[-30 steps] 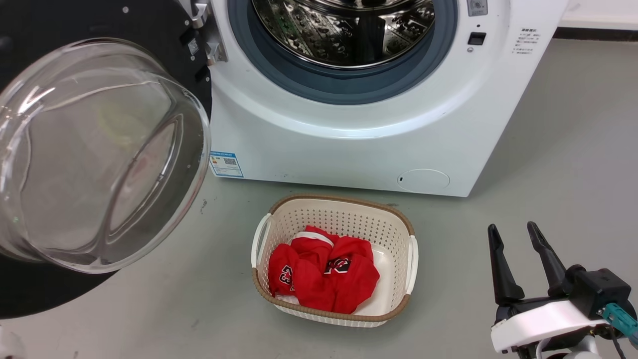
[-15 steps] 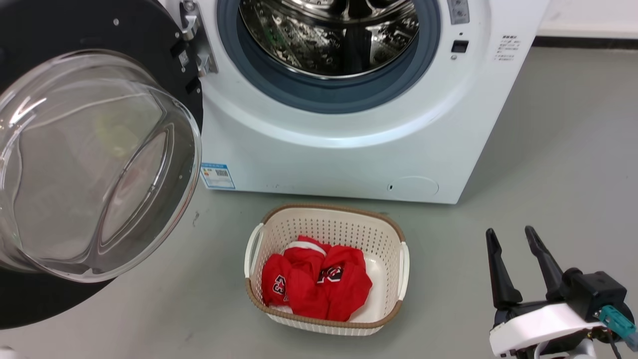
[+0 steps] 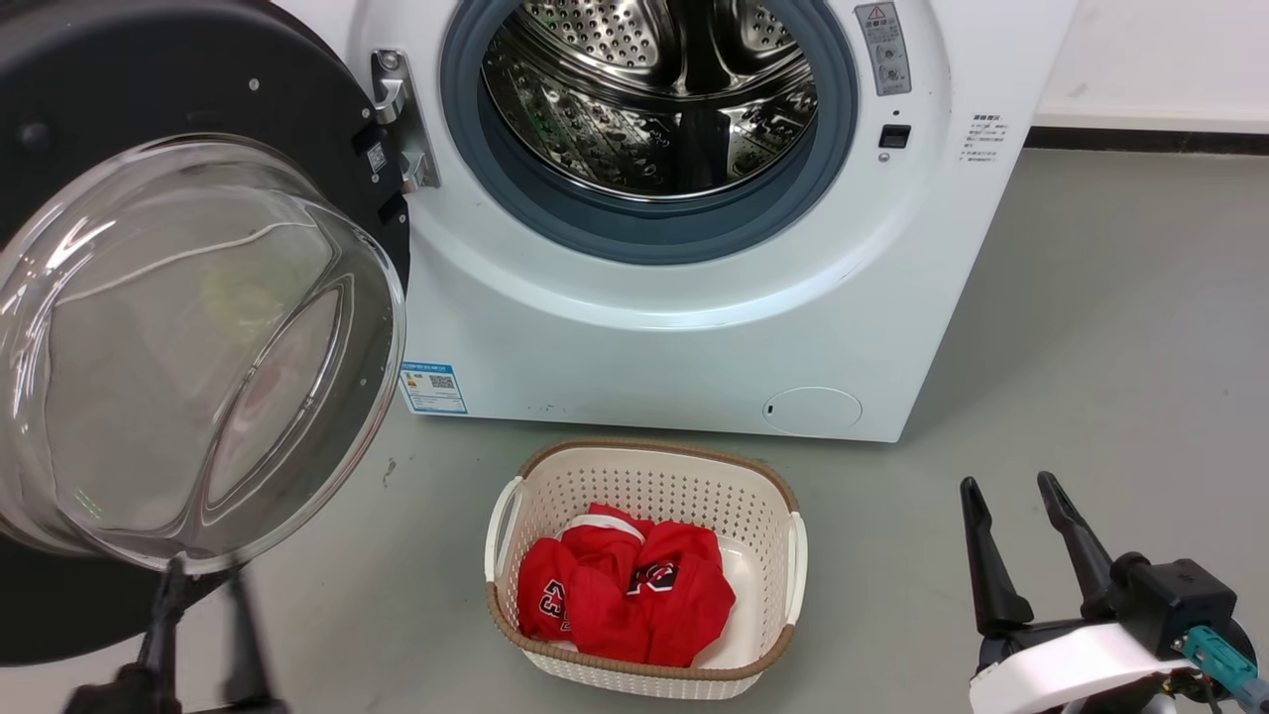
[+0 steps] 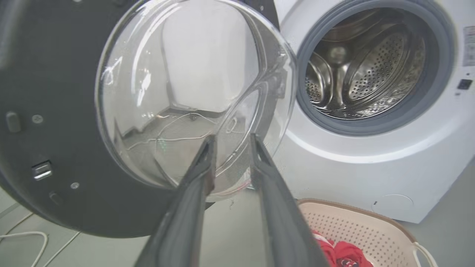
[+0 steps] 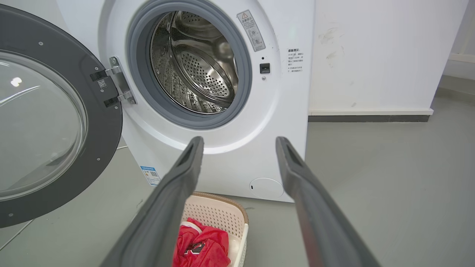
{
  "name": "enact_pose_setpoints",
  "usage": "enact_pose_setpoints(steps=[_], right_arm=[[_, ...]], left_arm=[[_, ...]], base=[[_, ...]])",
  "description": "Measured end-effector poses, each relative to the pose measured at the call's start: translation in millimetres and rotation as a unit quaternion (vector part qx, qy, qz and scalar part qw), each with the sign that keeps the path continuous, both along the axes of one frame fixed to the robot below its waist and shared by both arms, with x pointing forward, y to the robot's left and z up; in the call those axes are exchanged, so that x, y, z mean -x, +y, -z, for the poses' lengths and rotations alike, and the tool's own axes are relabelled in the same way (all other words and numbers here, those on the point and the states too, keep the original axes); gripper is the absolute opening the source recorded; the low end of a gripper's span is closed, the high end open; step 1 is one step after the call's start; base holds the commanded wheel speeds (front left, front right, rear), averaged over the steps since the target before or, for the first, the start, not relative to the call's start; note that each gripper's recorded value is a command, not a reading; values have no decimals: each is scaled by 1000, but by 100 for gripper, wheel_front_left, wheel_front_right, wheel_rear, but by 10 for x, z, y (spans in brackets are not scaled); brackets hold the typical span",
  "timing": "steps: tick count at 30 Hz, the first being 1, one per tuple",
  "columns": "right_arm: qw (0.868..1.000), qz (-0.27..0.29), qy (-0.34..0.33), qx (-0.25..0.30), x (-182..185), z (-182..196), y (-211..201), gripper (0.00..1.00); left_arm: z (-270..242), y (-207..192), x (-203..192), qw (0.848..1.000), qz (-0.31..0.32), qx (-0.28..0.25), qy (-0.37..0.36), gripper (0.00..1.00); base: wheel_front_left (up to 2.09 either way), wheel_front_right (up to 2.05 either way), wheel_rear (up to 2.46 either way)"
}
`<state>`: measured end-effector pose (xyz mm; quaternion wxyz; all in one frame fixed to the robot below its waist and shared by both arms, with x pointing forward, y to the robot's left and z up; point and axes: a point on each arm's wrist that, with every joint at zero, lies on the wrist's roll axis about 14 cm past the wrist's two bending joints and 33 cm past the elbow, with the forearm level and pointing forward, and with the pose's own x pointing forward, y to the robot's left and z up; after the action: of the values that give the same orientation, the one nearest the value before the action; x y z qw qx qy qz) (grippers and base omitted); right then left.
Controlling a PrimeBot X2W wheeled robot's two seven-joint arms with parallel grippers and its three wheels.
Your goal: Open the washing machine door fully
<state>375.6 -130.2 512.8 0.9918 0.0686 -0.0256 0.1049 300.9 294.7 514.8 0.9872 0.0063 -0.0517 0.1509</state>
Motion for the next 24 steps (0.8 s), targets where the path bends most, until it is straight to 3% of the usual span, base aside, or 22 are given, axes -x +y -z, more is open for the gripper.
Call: enact_pose_setpoints(steps=[13, 24], right_arm=[[999, 20, -28, 26, 99, -213, -138, 100], [998, 53, -23, 37, 224, -217, -358, 100]], left_arm=[[-322, -896, -370, 989, 140, -6, -53, 100], [-330, -1141, -529, 983, 177, -8, -54, 100]], base=[[0, 0, 0], [0, 0, 0]])
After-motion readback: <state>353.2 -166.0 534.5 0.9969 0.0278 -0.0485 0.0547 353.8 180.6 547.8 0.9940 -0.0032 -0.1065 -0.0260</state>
